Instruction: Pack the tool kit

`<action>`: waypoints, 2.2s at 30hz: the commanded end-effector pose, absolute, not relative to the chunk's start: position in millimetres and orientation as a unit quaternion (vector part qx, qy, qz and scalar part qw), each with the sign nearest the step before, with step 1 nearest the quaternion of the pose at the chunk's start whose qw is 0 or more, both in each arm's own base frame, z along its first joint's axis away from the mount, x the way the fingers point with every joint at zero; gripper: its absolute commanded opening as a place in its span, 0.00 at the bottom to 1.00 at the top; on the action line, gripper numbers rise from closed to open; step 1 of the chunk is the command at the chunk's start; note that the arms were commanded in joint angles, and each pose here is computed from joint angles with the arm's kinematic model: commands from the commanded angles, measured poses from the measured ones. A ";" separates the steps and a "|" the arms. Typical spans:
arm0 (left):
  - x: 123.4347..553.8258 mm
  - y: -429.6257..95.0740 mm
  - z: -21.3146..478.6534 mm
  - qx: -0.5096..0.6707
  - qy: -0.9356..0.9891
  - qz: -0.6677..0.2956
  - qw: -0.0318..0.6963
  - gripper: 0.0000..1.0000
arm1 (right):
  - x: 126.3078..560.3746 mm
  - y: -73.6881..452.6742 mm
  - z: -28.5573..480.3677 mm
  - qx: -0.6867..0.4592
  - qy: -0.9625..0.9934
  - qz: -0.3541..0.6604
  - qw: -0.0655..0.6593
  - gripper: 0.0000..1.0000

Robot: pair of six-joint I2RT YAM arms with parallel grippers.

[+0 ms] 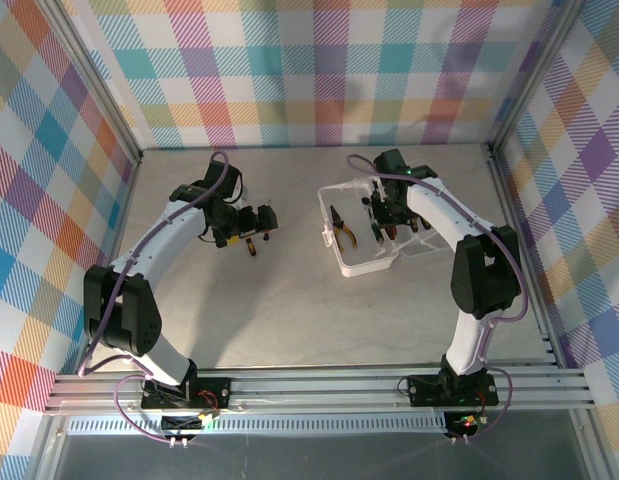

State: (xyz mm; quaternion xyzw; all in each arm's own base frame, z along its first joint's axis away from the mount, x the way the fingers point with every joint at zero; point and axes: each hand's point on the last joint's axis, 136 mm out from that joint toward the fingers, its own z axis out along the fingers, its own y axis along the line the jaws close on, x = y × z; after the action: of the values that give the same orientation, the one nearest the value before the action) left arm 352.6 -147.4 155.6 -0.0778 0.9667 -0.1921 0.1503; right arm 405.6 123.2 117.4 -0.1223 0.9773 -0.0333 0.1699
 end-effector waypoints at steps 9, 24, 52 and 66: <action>358.2 -154.6 161.7 -0.070 0.963 -0.207 0.155 1.00 | 406.3 124.1 130.8 -0.118 0.976 -0.019 0.185 0.00; 359.2 -159.8 162.1 -0.064 0.962 -0.215 0.154 1.00 | 359.9 123.3 151.9 -0.154 0.982 0.006 0.110 0.00; 357.1 -159.4 153.4 -0.058 0.964 -0.211 0.147 1.00 | 367.4 115.5 121.5 -0.153 0.987 -0.036 0.041 0.00; 355.8 -158.4 152.6 -0.059 0.965 -0.211 0.147 1.00 | 372.6 91.6 125.2 -0.118 0.987 -0.105 0.040 0.00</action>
State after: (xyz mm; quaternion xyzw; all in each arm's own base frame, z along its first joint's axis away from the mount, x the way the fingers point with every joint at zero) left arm 355.6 -154.8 154.5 -0.0704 0.9642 -0.2083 0.1483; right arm 369.1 104.3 115.2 -0.1364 0.9872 -0.0769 0.0318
